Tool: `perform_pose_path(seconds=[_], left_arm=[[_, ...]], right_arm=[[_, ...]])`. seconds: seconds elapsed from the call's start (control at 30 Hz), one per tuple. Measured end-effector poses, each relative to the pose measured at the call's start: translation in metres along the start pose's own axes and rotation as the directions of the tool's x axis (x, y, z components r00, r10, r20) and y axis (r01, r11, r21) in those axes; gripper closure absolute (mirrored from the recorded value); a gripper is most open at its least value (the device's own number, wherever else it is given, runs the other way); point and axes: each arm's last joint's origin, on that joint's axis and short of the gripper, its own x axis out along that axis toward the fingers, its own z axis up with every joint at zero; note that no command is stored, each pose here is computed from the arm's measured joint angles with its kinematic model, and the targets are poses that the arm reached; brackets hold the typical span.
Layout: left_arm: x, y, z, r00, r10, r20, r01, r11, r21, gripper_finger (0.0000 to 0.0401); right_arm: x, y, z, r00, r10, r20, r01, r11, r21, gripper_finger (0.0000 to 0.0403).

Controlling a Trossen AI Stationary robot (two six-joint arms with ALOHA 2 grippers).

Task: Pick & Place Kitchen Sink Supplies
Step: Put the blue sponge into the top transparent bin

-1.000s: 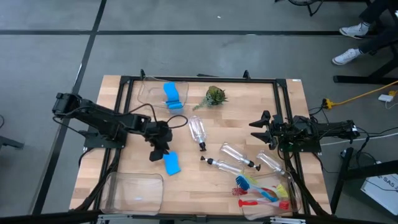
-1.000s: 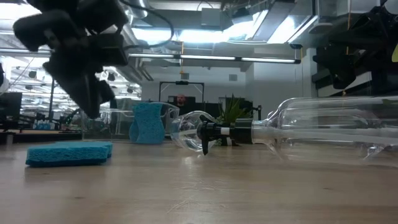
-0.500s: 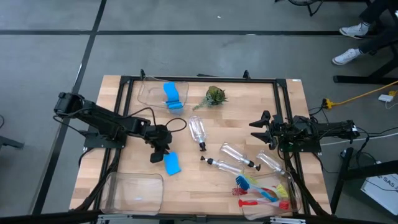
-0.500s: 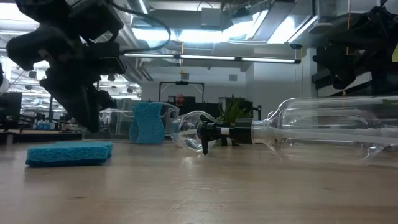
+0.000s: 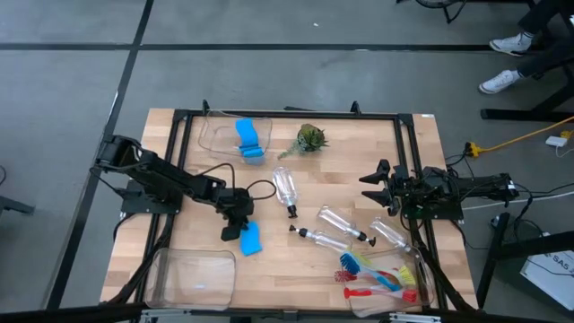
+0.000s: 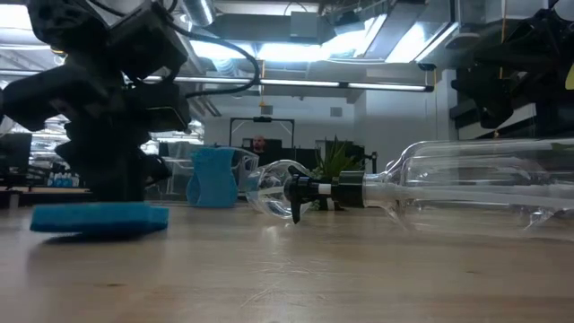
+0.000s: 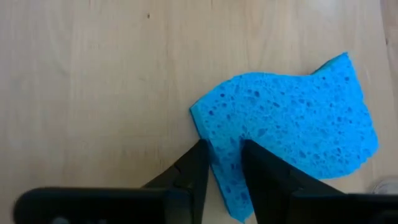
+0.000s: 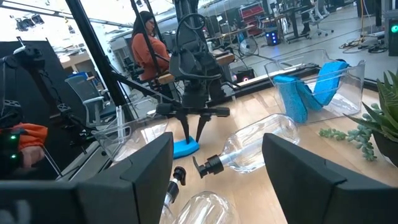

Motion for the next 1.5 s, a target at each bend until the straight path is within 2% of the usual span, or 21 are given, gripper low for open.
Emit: perform_pose_path(seconds=[0.17, 0.4, 0.53, 0.7, 0.8, 0.9, 0.97, 1.03, 1.2, 1.3, 1.37, 1.4, 1.5], left_arm=[[-0.005, -0.002, 0.003, 1.0, 0.002, 0.001, -0.002, 1.0, -0.011, 0.039], [-0.029, -0.008, 0.016, 0.989, 0.137, -0.052, -0.133, 0.988, 0.076, 0.0397], [-0.056, -0.013, 0.028, 0.977, 0.213, 0.006, -0.212, 0.969, 0.131, 0.0398], [-0.099, -0.016, 0.041, 0.935, 0.335, 0.119, -0.351, 0.923, 0.159, 0.0398], [-0.126, -0.016, 0.048, 0.885, 0.429, 0.183, -0.457, 0.876, 0.157, 0.0398], [-0.154, -0.014, 0.054, 0.806, 0.532, 0.259, -0.575, 0.807, 0.135, 0.0398], [-0.171, -0.012, 0.058, 0.729, 0.613, 0.305, -0.667, 0.736, 0.117, 0.0398], [-0.184, -0.009, 0.063, 0.629, 0.698, 0.342, -0.762, 0.64, 0.097, 0.0398], [-0.203, 0.009, 0.075, 0.357, 0.87, 0.34, -0.931, 0.361, 0.054, 0.0398], [-0.207, 0.025, 0.081, 0.237, 0.926, 0.293, -0.97, 0.24, 0.027, 0.0398], [-0.207, 0.038, 0.084, 0.184, 0.952, 0.244, -0.983, 0.185, 0.019, 0.0398], [-0.206, 0.045, 0.086, 0.173, 0.959, 0.223, -0.985, 0.173, 0.021, 0.0398], [-0.197, 0.068, 0.089, 0.18, 0.973, 0.147, -0.982, 0.17, 0.078, 0.0398]], right_arm=[[0.0, 0.0, 0.0, 1.0, 0.0, 0.0, 0.0, 1.0, 0.0, 0.0158], [0.0, 0.0, 0.0, 1.0, 0.001, 0.001, -0.001, 1.0, 0.0, 0.0158], [0.0, 0.0, 0.0, 1.0, 0.001, 0.0, -0.001, 1.0, 0.0, 0.0158], [0.0, 0.0, 0.0, 1.0, 0.0, 0.0, 0.0, 1.0, 0.0, 0.0158], [0.0, 0.0, 0.0, 1.0, 0.001, 0.0, -0.001, 1.0, 0.0, 0.0158], [0.0, 0.0, 0.0, 1.0, 0.001, 0.0, -0.001, 1.0, 0.0, 0.0158], [0.0, 0.0, 0.0, 1.0, 0.0, 0.0, 0.0, 1.0, 0.0, 0.0158], [0.0, 0.0, 0.0, 1.0, 0.001, 0.0, -0.001, 1.0, 0.0, 0.0158], [0.0, 0.0, 0.0, 1.0, 0.0, 0.0, 0.0, 1.0, 0.0, 0.0158], [0.0, 0.0, 0.0, 1.0, 0.0, 0.0, 0.0, 1.0, 0.0, 0.0158], [0.0, 0.0, 0.0, 1.0, 0.0, 0.0, 0.0, 1.0, 0.0, 0.0158], [0.0, 0.0, 0.0, 1.0, 0.0, 0.0, 0.0, 1.0, 0.0, 0.0158], [0.0, 0.0, 0.0, 1.0, 0.0, 0.0, 0.0, 1.0, 0.0, 0.0158]])
